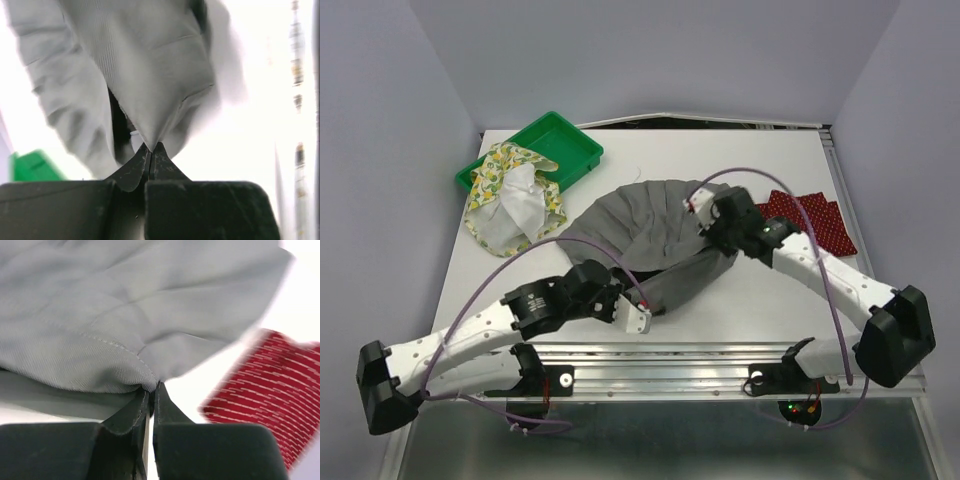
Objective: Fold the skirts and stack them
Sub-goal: Flatten the skirt out
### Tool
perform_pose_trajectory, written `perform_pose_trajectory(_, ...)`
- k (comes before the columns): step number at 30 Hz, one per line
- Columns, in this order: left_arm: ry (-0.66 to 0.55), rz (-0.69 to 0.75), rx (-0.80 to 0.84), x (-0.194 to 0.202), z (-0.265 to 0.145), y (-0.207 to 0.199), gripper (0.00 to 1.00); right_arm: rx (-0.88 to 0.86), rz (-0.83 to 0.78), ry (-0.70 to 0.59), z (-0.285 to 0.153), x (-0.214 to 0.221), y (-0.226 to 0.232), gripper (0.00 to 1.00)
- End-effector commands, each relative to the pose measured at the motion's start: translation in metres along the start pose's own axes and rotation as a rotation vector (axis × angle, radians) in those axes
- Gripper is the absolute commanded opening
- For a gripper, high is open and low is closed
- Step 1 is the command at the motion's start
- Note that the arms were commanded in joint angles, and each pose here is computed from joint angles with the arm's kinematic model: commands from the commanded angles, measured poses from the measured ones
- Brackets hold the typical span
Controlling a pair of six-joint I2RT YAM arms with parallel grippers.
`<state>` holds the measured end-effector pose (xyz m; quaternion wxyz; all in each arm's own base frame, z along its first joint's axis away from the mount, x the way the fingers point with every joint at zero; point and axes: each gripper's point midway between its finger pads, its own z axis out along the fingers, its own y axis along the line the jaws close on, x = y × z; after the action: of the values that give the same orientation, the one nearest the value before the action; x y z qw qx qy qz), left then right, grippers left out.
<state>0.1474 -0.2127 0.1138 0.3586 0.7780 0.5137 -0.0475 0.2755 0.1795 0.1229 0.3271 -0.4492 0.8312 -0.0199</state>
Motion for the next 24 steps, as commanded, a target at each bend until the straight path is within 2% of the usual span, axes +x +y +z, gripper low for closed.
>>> perform_pose_trajectory(1, 0.140, -0.009, -0.177, 0.019, -0.060, 0.049, 0.00, 0.233, 0.092, -0.146, -0.044, -0.031, -0.111, 0.01)
perform_pose_trajectory(2, 0.204, -0.036, -0.218, 0.034, -0.071, 0.059, 0.00, 0.268, 0.111, -0.157, -0.052, -0.034, -0.127, 0.01)
perform_pose_trajectory(5, 0.299, -0.087, -0.357, 0.047, -0.102, 0.102, 0.00, 0.436, 0.162, -0.228, -0.101, -0.054, -0.193, 0.01)
perform_pose_trajectory(8, 0.359, -0.147, -0.492, 0.054, -0.129, 0.136, 0.00, 0.530, 0.185, -0.274, -0.133, -0.070, -0.221, 0.01)
perform_pose_trajectory(12, 0.374, -0.262, -0.798, 0.049, -0.187, 0.203, 0.00, 0.693, 0.235, -0.393, -0.201, -0.108, -0.264, 0.01)
perform_pose_trajectory(13, 0.400, -0.285, -0.879, 0.050, -0.205, 0.214, 0.00, 0.710, 0.243, -0.404, -0.207, -0.115, -0.270, 0.01)
perform_pose_trajectory(14, 0.375, -0.308, -0.960, 0.044, -0.219, 0.228, 0.00, 0.727, 0.257, -0.426, -0.217, -0.121, -0.276, 0.01)
perform_pose_trajectory(17, 0.352, -0.347, -1.073, 0.034, -0.247, 0.246, 0.00, 0.778, 0.279, -0.482, -0.252, -0.137, -0.288, 0.01)
perform_pose_trajectory(20, 0.344, -0.368, -1.098, 0.035, -0.249, 0.248, 0.00, 0.764, 0.274, -0.453, -0.243, -0.137, -0.289, 0.01)
perform_pose_trajectory(22, 0.371, -0.352, -1.071, 0.042, -0.231, 0.246, 0.00, 0.756, 0.270, -0.450, -0.229, -0.139, -0.291, 0.01)
perform_pose_trajectory(24, 0.353, -0.345, -1.116, 0.043, -0.226, 0.257, 0.00, 0.746, 0.257, -0.427, -0.205, -0.138, -0.293, 0.01)
